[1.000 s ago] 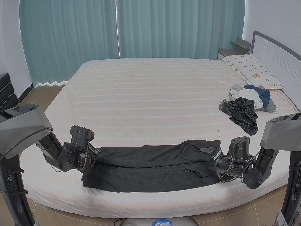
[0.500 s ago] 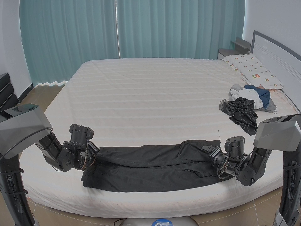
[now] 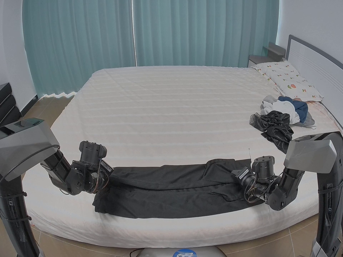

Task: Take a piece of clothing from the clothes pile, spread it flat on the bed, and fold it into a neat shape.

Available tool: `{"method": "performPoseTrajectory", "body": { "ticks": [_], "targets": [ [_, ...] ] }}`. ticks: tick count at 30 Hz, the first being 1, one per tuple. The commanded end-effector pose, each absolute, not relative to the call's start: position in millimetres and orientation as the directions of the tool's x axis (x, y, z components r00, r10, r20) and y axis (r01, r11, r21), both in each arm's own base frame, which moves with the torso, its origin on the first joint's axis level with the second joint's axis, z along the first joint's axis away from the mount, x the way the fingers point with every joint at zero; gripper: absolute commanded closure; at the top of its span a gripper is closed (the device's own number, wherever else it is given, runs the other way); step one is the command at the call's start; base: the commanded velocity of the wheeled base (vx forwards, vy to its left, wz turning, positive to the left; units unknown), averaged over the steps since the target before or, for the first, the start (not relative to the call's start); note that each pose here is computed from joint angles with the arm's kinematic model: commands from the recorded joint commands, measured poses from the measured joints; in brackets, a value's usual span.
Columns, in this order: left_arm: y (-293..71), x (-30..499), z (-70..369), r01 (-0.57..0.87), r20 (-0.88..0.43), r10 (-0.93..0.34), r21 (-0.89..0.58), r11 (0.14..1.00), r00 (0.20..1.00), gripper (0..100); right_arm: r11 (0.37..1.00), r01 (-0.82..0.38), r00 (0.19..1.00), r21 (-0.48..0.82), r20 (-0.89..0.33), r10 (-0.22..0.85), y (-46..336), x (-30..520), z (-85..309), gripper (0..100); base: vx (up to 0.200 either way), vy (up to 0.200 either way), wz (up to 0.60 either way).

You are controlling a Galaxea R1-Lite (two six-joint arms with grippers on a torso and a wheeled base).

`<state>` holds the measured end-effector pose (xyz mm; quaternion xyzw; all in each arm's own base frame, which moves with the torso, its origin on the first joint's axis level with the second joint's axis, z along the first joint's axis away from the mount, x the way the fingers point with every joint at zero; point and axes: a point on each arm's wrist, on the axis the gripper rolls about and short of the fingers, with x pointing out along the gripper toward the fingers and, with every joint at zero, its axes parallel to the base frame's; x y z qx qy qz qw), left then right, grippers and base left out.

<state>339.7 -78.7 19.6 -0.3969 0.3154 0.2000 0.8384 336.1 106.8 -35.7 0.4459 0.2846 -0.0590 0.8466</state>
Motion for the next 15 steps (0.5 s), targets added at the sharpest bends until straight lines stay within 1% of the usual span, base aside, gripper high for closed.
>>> {"method": "performPoseTrajectory", "body": {
  "ticks": [1,8,11,15],
  "targets": [
    [-78,340,21,-0.585,-0.684,0.087,-0.543,0.603,0.724,100,0.595,0.358,0.829,0.719,-0.538,0.152,106,335,-36,100,0.0,0.0,0.0],
    [-76,345,26,-0.568,-0.666,0.092,-0.547,0.615,0.741,100,0.579,0.348,0.849,0.737,-0.51,0.139,98,340,-24,100,0.0,0.0,0.0],
    [-69,353,31,-0.548,-0.646,0.105,-0.537,0.641,0.756,100,0.563,0.324,0.87,0.76,-0.473,0.138,91,345,-11,100,0.0,0.0,0.0],
    [-67,369,45,-0.498,-0.599,0.109,-0.537,0.681,0.794,100,0.56,0.28,0.892,0.78,-0.426,0.147,89,358,4,100,0.0,0.0,0.0]
  ]
}}
